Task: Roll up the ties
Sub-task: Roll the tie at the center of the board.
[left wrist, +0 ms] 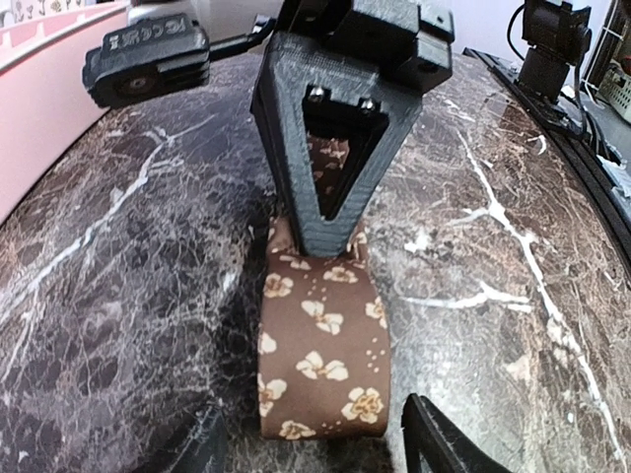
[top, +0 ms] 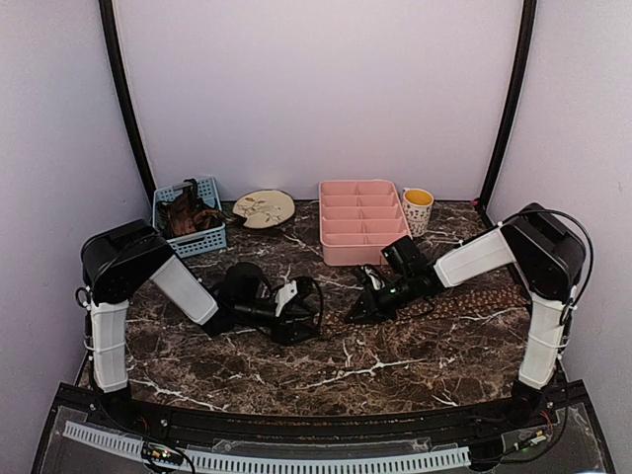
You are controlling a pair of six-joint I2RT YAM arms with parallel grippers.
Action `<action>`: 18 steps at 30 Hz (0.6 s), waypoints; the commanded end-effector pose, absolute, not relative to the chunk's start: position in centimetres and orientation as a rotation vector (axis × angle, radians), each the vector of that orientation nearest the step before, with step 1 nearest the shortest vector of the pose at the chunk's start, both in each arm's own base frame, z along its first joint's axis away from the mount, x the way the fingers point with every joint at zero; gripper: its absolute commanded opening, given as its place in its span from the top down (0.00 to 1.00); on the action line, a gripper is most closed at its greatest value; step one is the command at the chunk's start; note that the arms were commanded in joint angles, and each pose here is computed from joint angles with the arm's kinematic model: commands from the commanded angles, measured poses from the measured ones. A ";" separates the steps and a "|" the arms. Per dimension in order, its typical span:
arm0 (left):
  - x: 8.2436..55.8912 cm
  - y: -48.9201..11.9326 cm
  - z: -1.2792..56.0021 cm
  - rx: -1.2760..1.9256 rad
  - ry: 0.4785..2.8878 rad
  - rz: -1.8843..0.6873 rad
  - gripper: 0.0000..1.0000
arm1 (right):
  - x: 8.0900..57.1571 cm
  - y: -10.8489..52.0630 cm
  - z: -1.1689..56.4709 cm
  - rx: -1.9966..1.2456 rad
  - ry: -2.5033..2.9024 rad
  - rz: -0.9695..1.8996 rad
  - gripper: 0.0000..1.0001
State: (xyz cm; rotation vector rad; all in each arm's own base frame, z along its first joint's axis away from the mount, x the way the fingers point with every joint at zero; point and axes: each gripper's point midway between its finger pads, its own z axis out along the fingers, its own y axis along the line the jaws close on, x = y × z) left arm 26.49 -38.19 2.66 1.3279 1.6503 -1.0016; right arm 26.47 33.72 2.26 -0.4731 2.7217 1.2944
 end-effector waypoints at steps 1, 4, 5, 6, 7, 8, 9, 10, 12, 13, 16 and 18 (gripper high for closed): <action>25.8 -39.3 3.5 1.354 1.572 -1.037 0.37 | 25.6 31.1 -1.2 -0.428 2.844 1.139 1.00; 25.8 -39.9 3.2 1.359 1.571 -1.026 0.42 | 25.5 31.1 -1.2 -0.434 2.847 1.138 1.00; 25.8 -40.1 3.2 1.357 1.568 -1.027 0.46 | 25.5 31.1 -1.2 -0.435 2.848 1.135 1.00; 25.8 -40.2 3.4 1.353 1.561 -1.029 0.50 | 25.5 31.0 -1.3 -0.436 2.851 1.131 1.00; 25.9 -40.3 3.8 1.346 1.553 -1.032 0.55 | 25.4 31.0 -1.3 -0.436 2.852 1.129 1.00; 25.9 -40.5 4.1 1.341 1.545 -1.033 0.60 | 25.4 31.0 -1.3 -0.437 2.851 1.130 1.00; 25.9 -40.7 4.6 1.333 1.534 -1.035 0.63 | 25.4 31.0 -1.3 -0.437 2.852 1.130 1.00; 25.9 -41.0 5.1 1.324 1.522 -1.035 0.64 | 25.4 31.0 -1.3 -0.439 2.851 1.131 1.00; 25.7 -42.0 6.1 1.316 1.484 -1.029 0.66 | 25.4 31.0 -1.4 -0.439 2.851 1.136 1.00; 25.8 -42.5 6.3 1.314 1.477 -0.998 0.67 | 25.4 31.1 -1.4 -0.439 2.852 1.137 1.00; 25.9 -43.7 6.4 1.312 1.467 -0.983 0.67 | 25.4 31.1 -1.3 -0.442 2.846 1.142 1.00; 26.1 -44.2 6.5 1.303 1.463 -0.999 0.67 | 25.4 31.1 -1.2 -0.443 2.843 1.147 1.00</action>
